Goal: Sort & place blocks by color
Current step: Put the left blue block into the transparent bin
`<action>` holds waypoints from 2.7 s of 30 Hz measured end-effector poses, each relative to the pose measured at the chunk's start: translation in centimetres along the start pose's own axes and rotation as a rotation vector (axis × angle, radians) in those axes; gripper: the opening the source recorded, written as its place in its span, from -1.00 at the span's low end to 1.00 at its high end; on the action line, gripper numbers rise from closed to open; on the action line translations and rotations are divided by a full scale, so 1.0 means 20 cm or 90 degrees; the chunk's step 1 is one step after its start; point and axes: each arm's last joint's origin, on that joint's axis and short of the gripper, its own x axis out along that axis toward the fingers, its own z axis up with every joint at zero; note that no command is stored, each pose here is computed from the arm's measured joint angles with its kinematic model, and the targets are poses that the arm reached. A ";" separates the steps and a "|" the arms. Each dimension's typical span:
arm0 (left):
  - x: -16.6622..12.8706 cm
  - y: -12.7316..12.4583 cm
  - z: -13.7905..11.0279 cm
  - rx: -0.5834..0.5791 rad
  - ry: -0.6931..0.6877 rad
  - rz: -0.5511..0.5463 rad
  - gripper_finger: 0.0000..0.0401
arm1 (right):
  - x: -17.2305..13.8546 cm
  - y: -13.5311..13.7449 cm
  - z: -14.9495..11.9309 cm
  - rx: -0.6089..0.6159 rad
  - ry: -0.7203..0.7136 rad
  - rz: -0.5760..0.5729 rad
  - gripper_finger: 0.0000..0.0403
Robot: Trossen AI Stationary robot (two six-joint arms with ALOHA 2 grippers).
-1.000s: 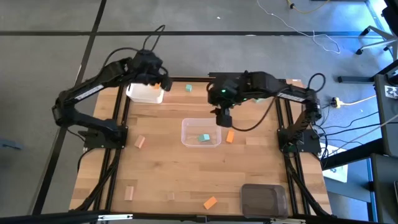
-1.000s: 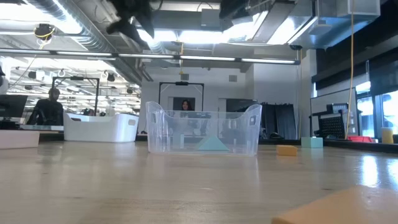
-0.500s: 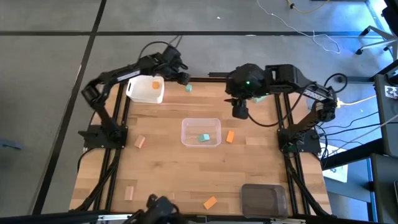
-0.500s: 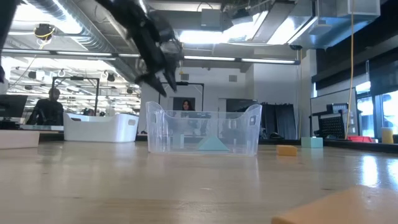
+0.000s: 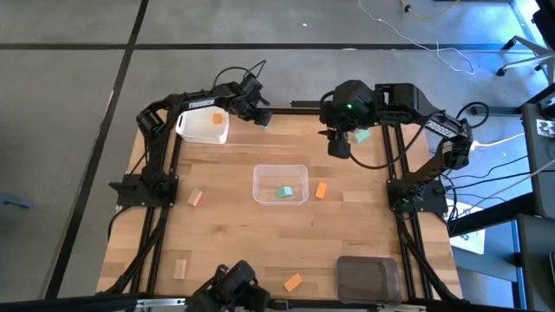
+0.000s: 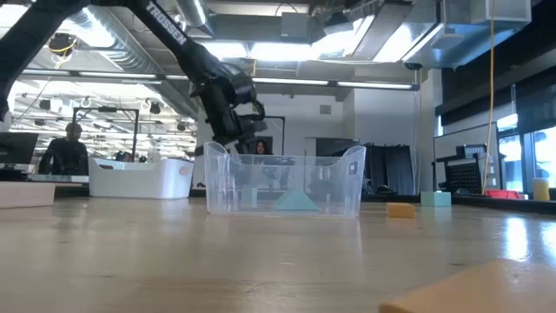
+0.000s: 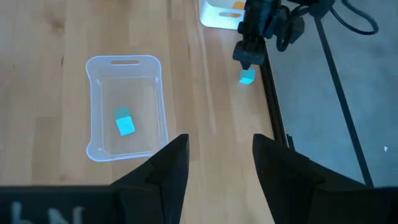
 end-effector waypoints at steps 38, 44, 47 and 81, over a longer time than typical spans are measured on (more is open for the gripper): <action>0.24 0.05 -0.01 -0.012 -0.015 0.031 -0.05 | 0.00 -0.03 0.00 -0.019 0.002 -0.008 -0.12; 0.24 0.05 -0.01 0.021 -0.016 0.031 -0.35 | 0.00 -0.03 0.00 -0.019 0.002 -0.008 -0.12; 0.24 0.05 -0.01 0.022 -0.014 0.032 -0.56 | 0.00 -0.03 0.00 -0.019 0.002 -0.008 -0.12; -0.19 -0.09 0.01 0.192 -0.026 -0.100 -0.86 | 0.01 -0.03 -0.01 -0.002 0.008 -0.006 -0.12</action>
